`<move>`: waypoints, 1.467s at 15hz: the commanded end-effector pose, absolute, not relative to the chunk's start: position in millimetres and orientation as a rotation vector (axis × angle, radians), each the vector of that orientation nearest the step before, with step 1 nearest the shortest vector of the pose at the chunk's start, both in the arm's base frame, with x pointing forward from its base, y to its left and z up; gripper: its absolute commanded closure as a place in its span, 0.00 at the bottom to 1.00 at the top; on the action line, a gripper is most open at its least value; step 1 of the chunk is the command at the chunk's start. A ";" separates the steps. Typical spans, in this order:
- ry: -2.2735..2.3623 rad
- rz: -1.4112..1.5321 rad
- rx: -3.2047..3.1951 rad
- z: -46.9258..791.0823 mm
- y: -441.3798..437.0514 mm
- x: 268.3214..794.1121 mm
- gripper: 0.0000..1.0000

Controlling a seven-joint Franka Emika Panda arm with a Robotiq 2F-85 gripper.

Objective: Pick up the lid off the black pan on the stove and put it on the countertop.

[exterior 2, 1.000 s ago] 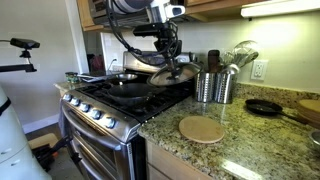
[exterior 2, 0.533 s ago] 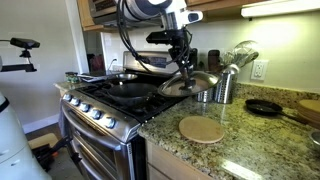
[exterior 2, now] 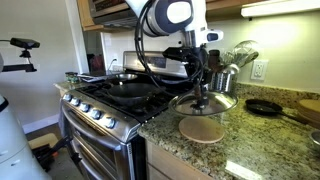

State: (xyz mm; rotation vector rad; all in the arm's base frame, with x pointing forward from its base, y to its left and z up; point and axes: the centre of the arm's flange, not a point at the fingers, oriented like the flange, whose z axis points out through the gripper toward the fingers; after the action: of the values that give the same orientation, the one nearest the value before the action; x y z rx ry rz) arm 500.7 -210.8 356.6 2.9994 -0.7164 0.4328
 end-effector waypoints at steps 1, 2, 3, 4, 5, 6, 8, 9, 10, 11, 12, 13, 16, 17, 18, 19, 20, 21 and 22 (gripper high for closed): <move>-0.878 0.396 2.993 341.7 -234.6 505.8 0.79; -0.915 0.376 3.001 334.5 -237.1 503.8 0.79; -0.948 0.359 3.008 328.0 -238.4 501.7 0.79; -0.973 0.351 3.016 322.5 -239.4 500.5 0.79; -0.991 0.342 3.023 316.3 -240.1 500.0 0.79; -1.013 0.339 3.023 312.0 -241.0 500.0 0.79; -1.051 0.319 3.023 304.5 -243.4 499.7 0.79; -1.065 0.308 3.019 300.4 -244.4 498.7 0.79; -1.072 0.297 3.018 297.0 -245.2 497.4 0.79; -1.071 0.289 3.014 292.7 -247.5 495.2 0.79; -1.078 0.278 3.007 288.6 -250.4 493.7 0.79; -1.087 0.268 3.003 283.6 -253.8 491.8 0.79; -1.132 0.256 3.005 271.3 -260.2 489.9 0.79; -1.141 0.263 3.011 269.8 -260.1 489.2 0.79; -1.143 0.279 3.016 269.6 -260.5 488.7 0.79; -1.135 0.305 3.021 271.1 -260.1 489.5 0.79; -1.129 0.324 3.026 272.5 -260.0 491.2 0.79; -1.115 0.349 3.028 275.1 -259.8 494.3 0.79; -1.108 0.366 3.030 277.0 -259.7 497.6 0.79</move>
State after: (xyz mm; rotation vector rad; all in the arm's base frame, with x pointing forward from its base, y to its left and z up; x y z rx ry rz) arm 490.7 -253.3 267.5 3.0169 -1.1252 0.2690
